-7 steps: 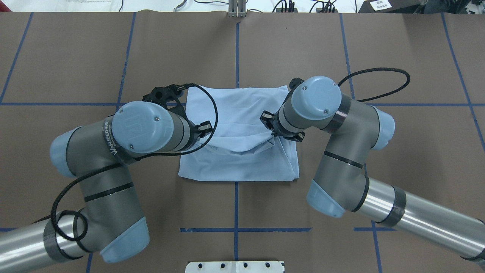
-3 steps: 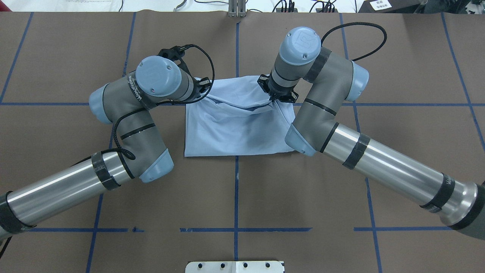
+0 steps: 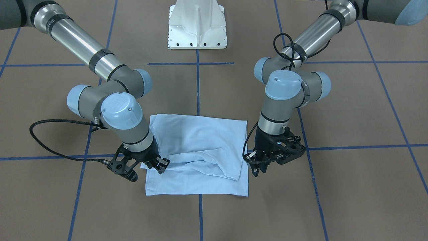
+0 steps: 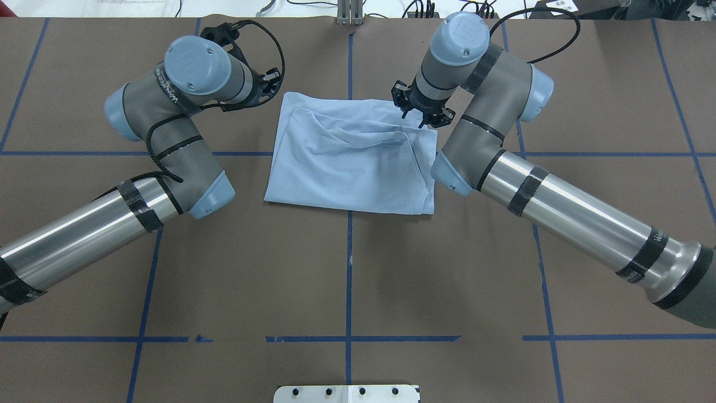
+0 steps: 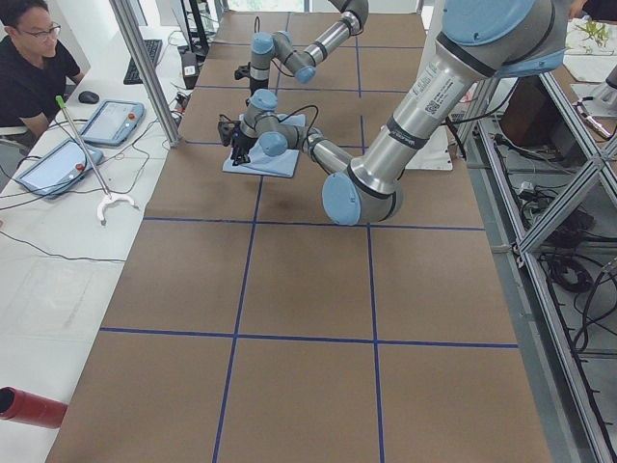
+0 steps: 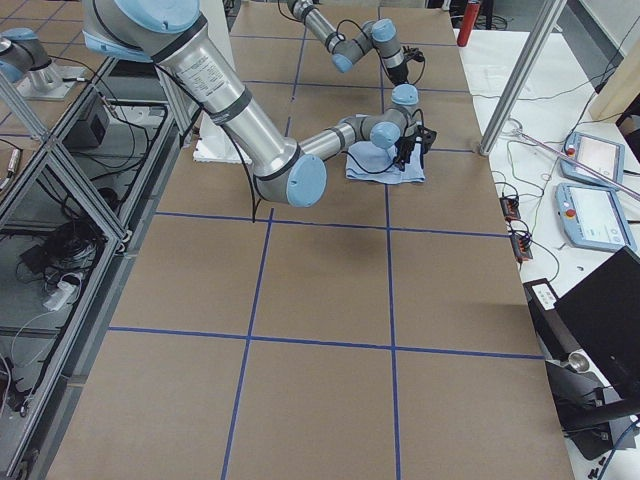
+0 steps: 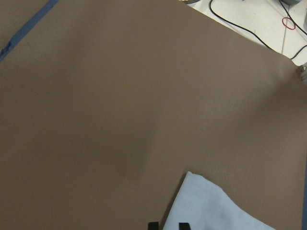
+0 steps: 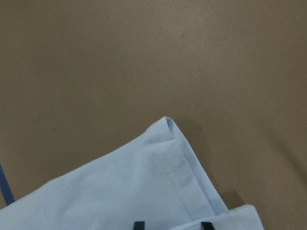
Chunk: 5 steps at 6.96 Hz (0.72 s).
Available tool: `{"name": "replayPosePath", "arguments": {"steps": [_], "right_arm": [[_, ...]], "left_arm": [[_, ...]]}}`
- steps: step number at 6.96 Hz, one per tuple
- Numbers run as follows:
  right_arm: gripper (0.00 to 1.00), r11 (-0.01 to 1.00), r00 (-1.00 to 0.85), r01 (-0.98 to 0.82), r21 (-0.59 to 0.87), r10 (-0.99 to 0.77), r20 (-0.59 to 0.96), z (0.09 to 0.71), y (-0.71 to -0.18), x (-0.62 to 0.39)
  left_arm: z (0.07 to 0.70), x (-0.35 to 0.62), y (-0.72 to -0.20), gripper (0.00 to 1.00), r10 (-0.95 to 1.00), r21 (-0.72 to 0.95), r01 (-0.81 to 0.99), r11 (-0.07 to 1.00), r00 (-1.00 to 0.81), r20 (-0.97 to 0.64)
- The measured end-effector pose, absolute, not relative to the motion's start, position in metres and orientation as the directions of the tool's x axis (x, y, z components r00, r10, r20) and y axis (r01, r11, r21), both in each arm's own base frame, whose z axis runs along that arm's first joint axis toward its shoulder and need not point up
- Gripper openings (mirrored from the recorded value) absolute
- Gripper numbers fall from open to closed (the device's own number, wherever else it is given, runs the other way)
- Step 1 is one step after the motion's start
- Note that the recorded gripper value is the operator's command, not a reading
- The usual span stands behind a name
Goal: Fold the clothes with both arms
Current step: 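Open both grippers and raise them off the folded shirt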
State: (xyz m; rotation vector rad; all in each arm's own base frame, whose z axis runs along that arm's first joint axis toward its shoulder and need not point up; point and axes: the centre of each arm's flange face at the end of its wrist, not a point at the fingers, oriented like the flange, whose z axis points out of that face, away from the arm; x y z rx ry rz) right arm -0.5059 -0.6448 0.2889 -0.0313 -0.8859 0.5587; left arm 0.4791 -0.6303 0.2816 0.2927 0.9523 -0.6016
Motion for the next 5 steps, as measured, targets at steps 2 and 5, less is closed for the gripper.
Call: {"name": "replayPosePath", "arguments": {"steps": [2, 5], "right_arm": [[1.00, 0.863, 0.498, -0.440, -0.246, 0.463, 0.733, 0.282, -0.653, -0.498], [1.00, 0.904, 0.525, -0.391, -0.171, 0.372, 0.765, 0.271, -0.668, -0.478]], "left_arm": [[0.276, 0.477, -0.632, 1.00, -0.334, -0.022, 0.582, 0.813, 0.435, -0.836], [0.277, 0.483, -0.631, 0.95, -0.303, -0.033, 0.534, 0.845, 0.426, -0.852]]}}
